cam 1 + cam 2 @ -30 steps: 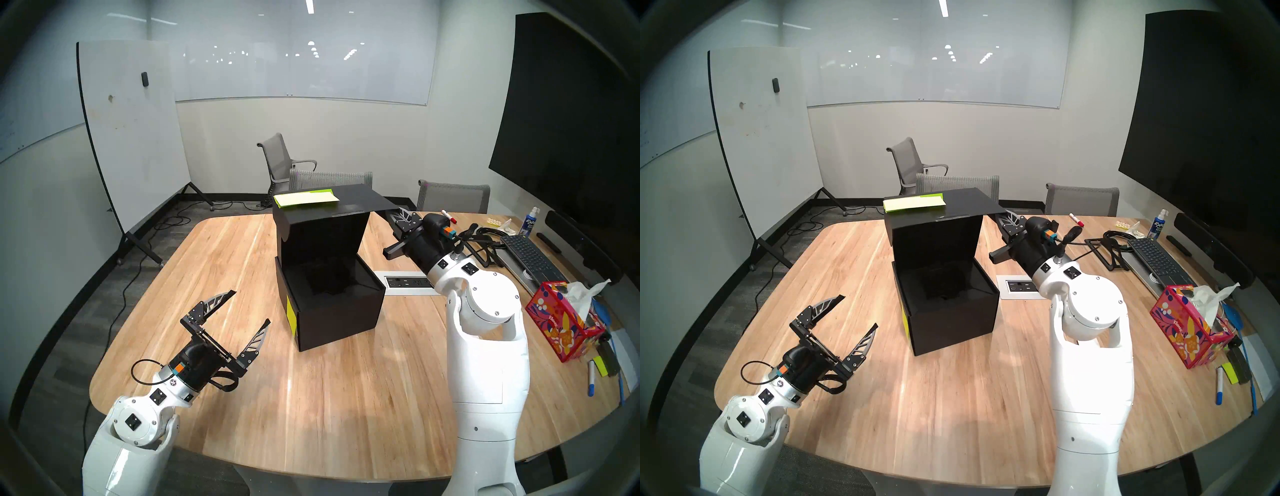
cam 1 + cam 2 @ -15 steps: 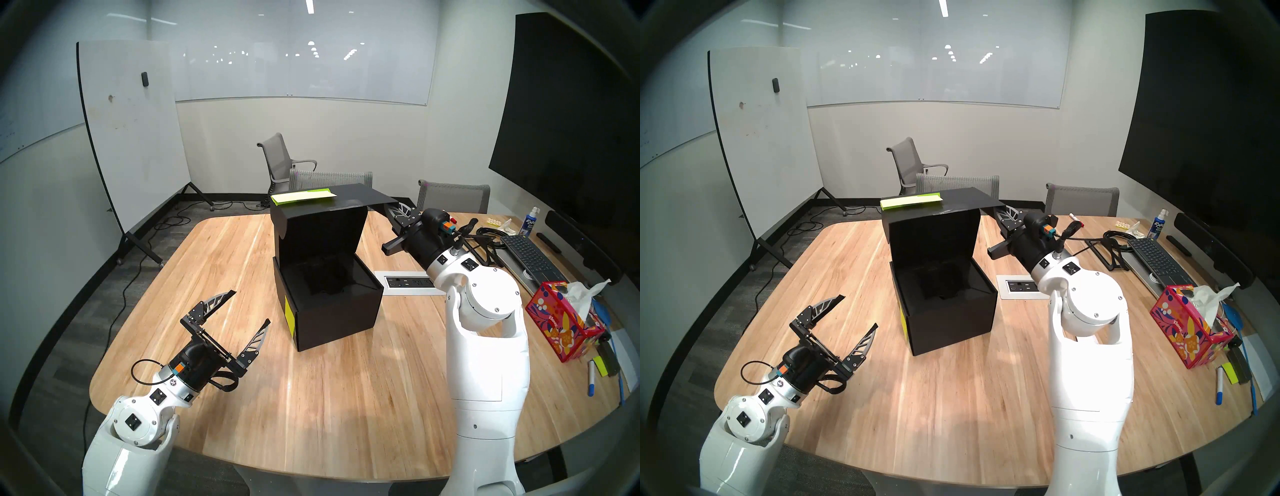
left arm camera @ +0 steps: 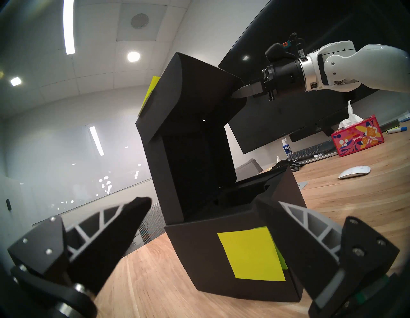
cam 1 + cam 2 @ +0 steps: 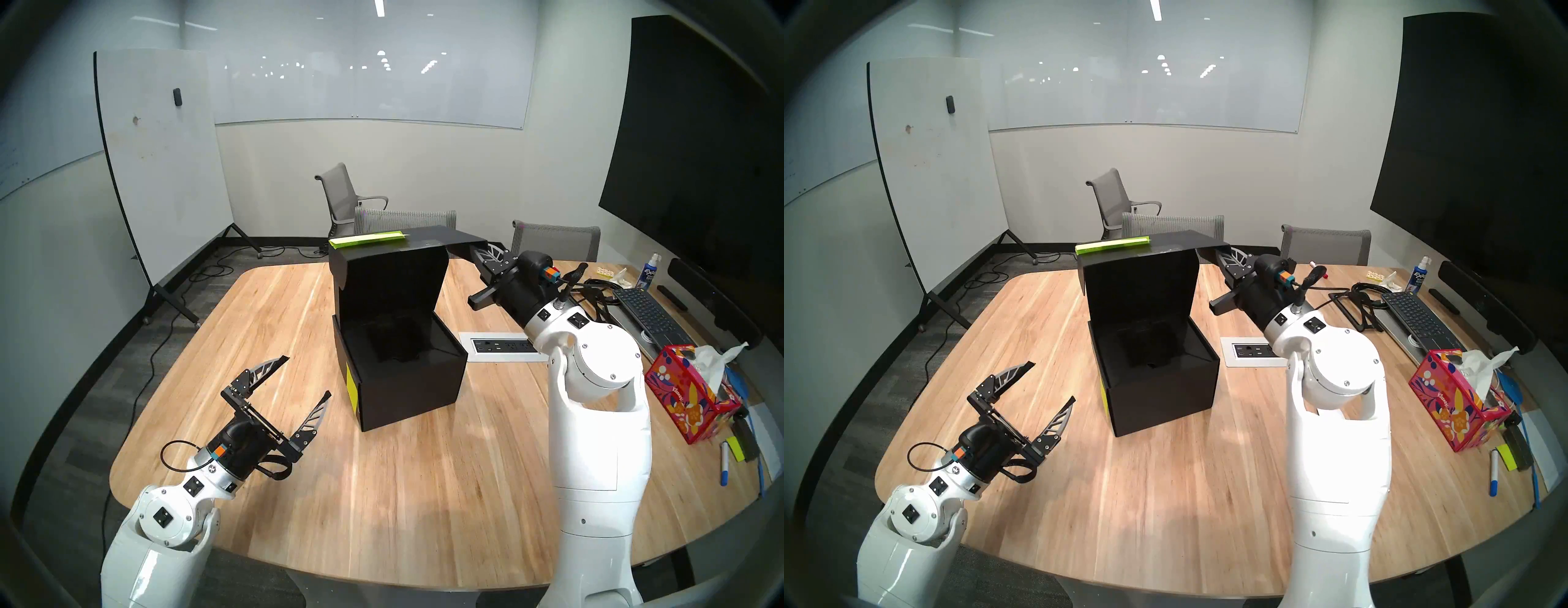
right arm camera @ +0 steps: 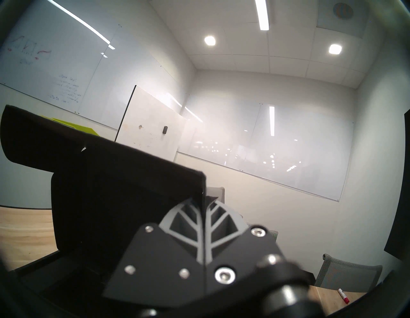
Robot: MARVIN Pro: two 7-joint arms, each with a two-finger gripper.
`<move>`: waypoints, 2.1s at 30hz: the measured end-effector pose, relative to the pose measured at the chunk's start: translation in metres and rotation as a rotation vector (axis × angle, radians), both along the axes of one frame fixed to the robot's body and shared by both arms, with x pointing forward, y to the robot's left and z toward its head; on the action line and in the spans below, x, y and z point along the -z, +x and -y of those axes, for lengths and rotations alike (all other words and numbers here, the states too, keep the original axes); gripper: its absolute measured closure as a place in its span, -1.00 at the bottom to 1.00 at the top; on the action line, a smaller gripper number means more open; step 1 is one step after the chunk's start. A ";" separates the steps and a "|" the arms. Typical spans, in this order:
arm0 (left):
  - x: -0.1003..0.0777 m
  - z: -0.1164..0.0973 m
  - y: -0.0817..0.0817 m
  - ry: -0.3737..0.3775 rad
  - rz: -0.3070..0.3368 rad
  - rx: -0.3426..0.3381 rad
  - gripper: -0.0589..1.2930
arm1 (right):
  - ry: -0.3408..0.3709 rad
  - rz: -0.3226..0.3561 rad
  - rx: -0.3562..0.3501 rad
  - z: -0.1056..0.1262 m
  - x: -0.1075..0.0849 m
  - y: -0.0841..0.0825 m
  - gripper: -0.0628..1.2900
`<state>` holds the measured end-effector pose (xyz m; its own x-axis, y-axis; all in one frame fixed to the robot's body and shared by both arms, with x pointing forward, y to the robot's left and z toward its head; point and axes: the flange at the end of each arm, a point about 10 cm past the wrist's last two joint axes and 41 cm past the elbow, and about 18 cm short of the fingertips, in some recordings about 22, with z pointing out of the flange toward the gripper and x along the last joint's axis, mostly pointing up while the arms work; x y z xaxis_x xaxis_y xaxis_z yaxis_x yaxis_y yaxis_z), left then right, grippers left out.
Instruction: Open the box and place the mouse inside
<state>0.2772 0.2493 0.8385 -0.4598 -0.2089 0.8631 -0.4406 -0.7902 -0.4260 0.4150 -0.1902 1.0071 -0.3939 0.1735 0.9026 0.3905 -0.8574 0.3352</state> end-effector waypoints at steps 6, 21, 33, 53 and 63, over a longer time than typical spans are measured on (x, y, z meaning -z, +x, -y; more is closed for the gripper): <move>0.000 0.000 0.000 0.000 0.000 0.000 -0.96 | 0.003 -0.001 -0.001 0.000 0.001 0.000 0.95; -0.001 0.001 0.001 0.000 -0.001 0.012 -0.96 | 0.008 -0.006 0.000 0.001 0.005 0.001 0.95; -0.002 0.004 0.019 0.010 -0.030 0.041 -0.96 | 0.011 -0.012 -0.004 0.001 0.011 0.003 0.95; -0.008 0.028 0.054 0.026 -0.074 0.101 -0.96 | 0.020 -0.017 -0.004 0.002 0.017 0.003 0.95; -0.002 0.031 0.066 0.010 -0.121 0.114 -0.96 | 0.026 -0.022 -0.006 0.004 0.020 0.004 0.95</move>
